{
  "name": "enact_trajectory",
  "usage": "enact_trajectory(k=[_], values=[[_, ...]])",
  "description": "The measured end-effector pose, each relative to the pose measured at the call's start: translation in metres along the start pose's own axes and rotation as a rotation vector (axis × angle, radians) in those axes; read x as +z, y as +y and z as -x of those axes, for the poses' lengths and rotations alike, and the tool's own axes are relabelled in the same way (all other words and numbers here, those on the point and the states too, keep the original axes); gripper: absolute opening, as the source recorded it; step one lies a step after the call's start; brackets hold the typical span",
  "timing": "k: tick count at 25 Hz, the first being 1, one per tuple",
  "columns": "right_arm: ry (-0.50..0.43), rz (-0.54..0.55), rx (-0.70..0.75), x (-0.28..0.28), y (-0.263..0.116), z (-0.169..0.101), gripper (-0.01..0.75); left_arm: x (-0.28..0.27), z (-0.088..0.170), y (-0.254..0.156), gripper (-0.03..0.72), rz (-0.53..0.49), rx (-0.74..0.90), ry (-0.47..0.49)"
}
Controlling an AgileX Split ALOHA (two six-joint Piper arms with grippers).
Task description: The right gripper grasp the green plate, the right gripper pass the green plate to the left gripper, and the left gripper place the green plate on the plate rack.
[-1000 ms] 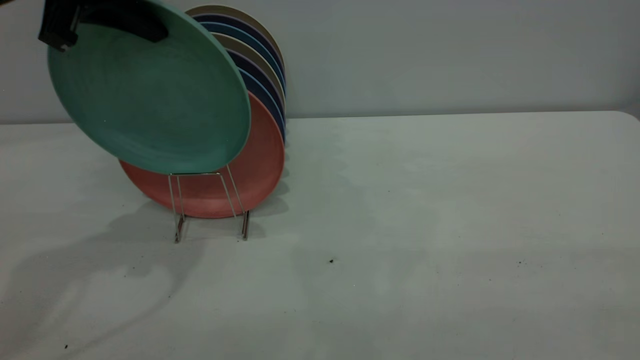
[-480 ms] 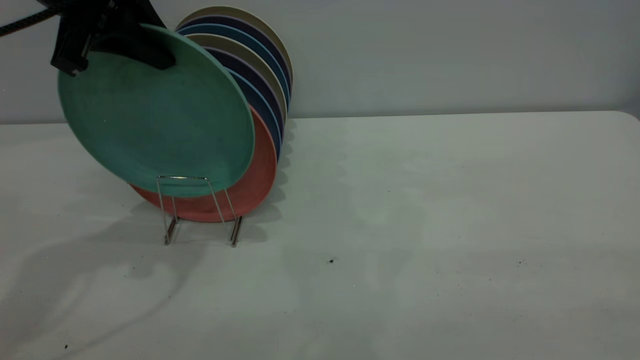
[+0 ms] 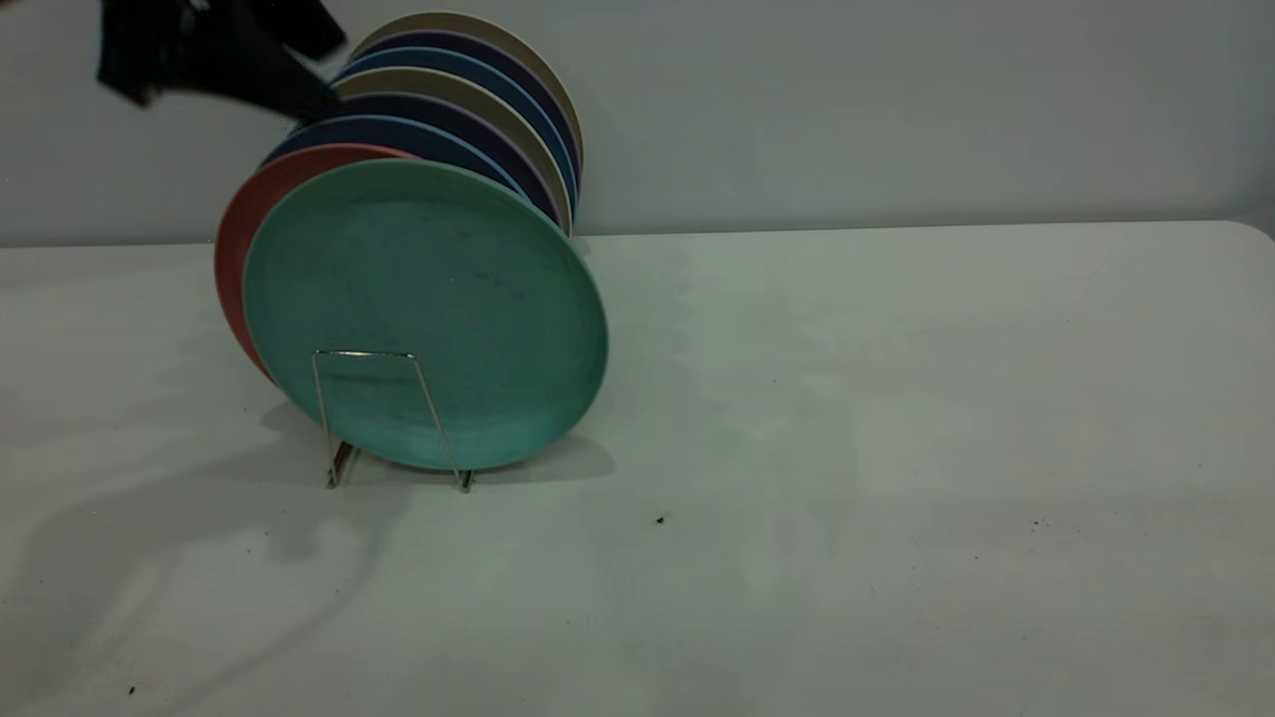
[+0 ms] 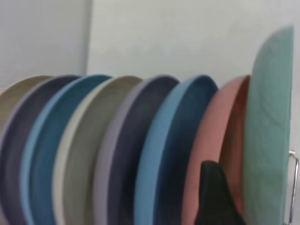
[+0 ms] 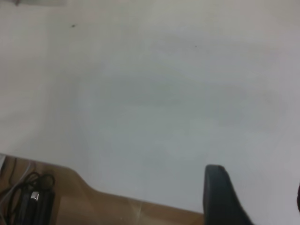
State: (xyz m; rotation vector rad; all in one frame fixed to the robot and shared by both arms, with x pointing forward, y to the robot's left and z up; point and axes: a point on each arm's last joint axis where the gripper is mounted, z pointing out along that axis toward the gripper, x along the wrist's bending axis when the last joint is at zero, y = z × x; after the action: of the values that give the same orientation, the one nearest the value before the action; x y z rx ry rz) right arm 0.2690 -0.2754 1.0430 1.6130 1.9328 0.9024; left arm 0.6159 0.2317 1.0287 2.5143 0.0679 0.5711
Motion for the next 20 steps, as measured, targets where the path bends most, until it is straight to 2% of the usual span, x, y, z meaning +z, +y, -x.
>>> enact_trajectory(k=[6, 11, 17, 20], values=[[0.022, -0.012, -0.026, -0.001, -0.002, 0.0, 0.407, -0.043, 0.003, 0.015, 0.482, -0.07, -0.056, 0.064], [-0.019, -0.029, -0.013, -0.001, -0.003, 0.005, 0.407, -0.085, 0.014, 0.031, 0.482, -0.1, -0.204, 0.11], [-0.074, -0.057, -0.063, -0.002, -0.006, 0.014, 0.407, -0.144, 0.052, 0.046, 0.482, -0.218, -0.465, 0.058], [-0.068, -0.059, -0.072, -0.002, -0.007, 0.016, 0.407, -0.176, 0.077, 0.05, 0.482, -0.3, -0.628, 0.07]])
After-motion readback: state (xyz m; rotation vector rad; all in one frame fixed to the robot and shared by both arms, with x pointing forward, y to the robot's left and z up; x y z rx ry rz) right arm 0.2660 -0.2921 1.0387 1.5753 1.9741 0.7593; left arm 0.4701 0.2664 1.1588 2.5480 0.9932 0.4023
